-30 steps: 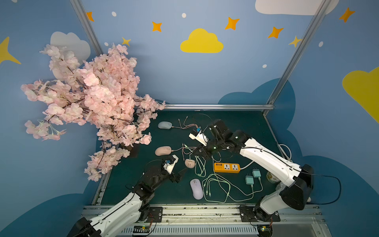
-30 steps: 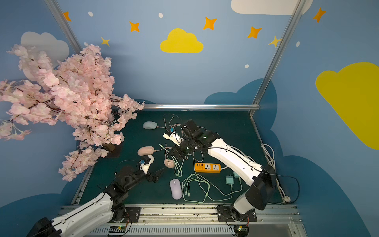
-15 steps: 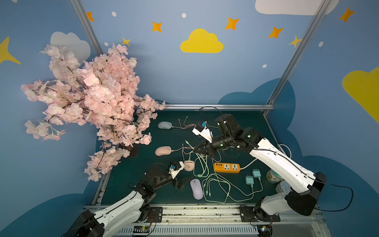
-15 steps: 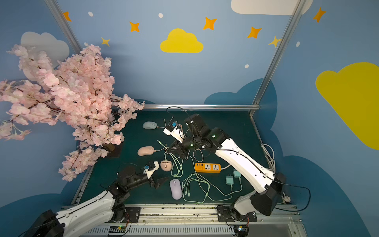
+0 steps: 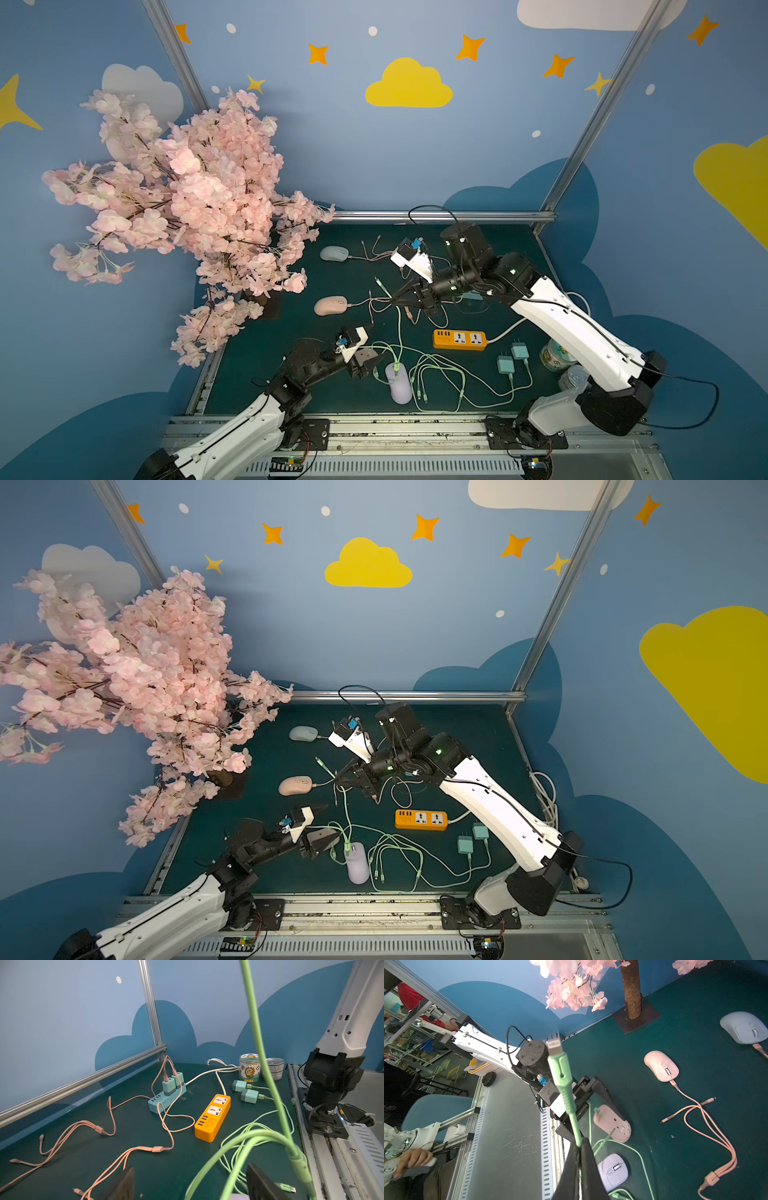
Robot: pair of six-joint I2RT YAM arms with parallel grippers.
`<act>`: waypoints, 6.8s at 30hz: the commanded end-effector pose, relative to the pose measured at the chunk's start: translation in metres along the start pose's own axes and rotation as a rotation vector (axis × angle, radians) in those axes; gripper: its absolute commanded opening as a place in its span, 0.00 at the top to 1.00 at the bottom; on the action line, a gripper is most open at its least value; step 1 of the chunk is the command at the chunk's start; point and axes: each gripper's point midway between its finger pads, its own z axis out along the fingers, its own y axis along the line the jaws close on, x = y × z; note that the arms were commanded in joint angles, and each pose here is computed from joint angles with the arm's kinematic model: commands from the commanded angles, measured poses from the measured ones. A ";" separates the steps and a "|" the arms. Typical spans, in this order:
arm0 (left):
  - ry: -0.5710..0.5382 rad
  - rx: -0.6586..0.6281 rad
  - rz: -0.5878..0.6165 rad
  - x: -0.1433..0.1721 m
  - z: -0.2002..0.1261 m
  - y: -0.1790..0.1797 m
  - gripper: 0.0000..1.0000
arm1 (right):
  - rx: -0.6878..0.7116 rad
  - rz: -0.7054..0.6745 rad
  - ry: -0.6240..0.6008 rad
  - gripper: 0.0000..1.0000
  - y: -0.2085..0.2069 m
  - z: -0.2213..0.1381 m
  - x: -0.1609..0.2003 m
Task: Unplug the wireless mouse
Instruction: Pick up the mouse from the center of the board.
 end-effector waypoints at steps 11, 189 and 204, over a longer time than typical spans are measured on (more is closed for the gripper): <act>0.086 0.059 -0.027 0.012 0.009 -0.007 0.64 | 0.171 0.013 0.022 1.00 -0.026 -0.010 0.006; 0.034 0.056 -0.135 -0.046 0.020 -0.008 0.97 | 0.004 0.511 0.031 0.74 -0.051 0.076 0.076; 0.076 -0.025 -0.168 -0.027 0.028 0.007 0.33 | -0.008 0.429 0.010 1.00 -0.034 0.058 0.060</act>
